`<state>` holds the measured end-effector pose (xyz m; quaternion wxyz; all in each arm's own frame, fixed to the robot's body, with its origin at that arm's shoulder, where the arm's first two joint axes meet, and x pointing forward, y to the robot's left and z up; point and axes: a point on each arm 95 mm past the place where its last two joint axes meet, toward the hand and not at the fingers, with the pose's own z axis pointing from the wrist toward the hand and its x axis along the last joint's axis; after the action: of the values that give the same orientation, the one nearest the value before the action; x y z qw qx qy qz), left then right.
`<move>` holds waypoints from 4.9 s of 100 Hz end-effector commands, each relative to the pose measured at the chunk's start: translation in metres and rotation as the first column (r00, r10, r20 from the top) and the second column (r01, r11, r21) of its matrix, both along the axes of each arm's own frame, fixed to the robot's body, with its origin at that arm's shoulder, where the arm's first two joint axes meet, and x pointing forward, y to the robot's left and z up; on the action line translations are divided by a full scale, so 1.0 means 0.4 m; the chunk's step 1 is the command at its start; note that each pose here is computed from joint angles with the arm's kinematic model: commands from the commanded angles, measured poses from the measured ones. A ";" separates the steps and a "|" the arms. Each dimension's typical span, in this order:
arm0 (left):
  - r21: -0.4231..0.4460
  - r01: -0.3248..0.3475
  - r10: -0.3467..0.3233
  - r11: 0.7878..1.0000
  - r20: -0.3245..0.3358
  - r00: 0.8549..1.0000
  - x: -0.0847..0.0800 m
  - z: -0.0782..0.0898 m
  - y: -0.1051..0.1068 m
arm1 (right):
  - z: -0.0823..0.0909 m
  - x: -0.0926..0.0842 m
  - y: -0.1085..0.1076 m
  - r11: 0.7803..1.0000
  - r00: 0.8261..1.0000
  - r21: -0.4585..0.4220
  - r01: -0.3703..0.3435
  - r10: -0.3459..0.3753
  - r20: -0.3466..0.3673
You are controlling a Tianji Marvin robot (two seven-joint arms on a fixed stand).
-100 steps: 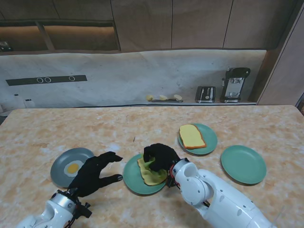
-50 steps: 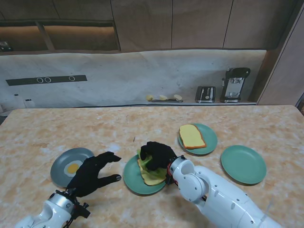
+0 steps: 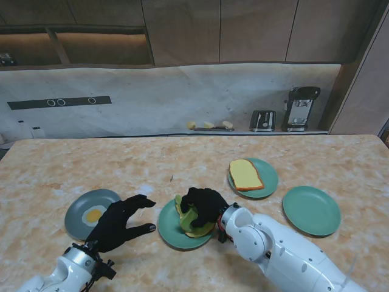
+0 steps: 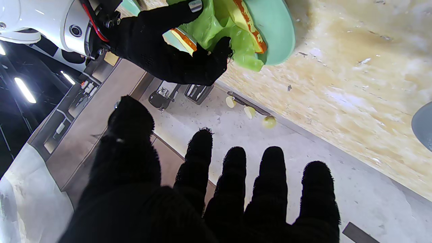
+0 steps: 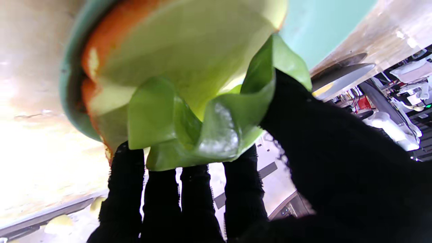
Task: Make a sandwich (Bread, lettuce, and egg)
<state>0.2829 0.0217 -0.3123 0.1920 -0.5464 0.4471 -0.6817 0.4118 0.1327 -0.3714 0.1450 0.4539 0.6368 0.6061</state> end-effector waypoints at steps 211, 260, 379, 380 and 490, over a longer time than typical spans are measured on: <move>0.052 -0.006 0.007 0.999 -0.027 1.000 0.004 -0.013 -0.006 | 0.117 -0.271 -0.270 0.975 0.997 0.207 0.078 -0.077 -0.014; 0.255 -0.055 0.061 0.965 -0.015 0.998 -0.006 0.003 0.070 | 0.097 -0.288 -0.297 0.975 0.995 0.198 0.098 -0.100 -0.001; 0.660 -0.282 0.464 0.697 -0.115 0.878 0.098 -0.059 0.234 | 0.103 -0.279 -0.311 0.985 0.997 0.150 0.081 -0.080 -0.011; 0.659 -0.283 0.466 0.697 -0.116 0.877 0.100 -0.060 0.234 | 0.103 -0.279 -0.311 0.985 0.997 0.149 0.080 -0.080 -0.011; 0.653 -0.313 0.530 0.690 -0.161 0.833 0.181 -0.148 0.233 | 0.100 -0.273 -0.321 0.990 0.996 0.109 0.088 -0.084 -0.040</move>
<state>0.3580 0.1150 -0.3645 0.4350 -0.6461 0.5226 -0.3468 0.3066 0.0024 -0.3284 0.1409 0.4944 0.5811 0.6310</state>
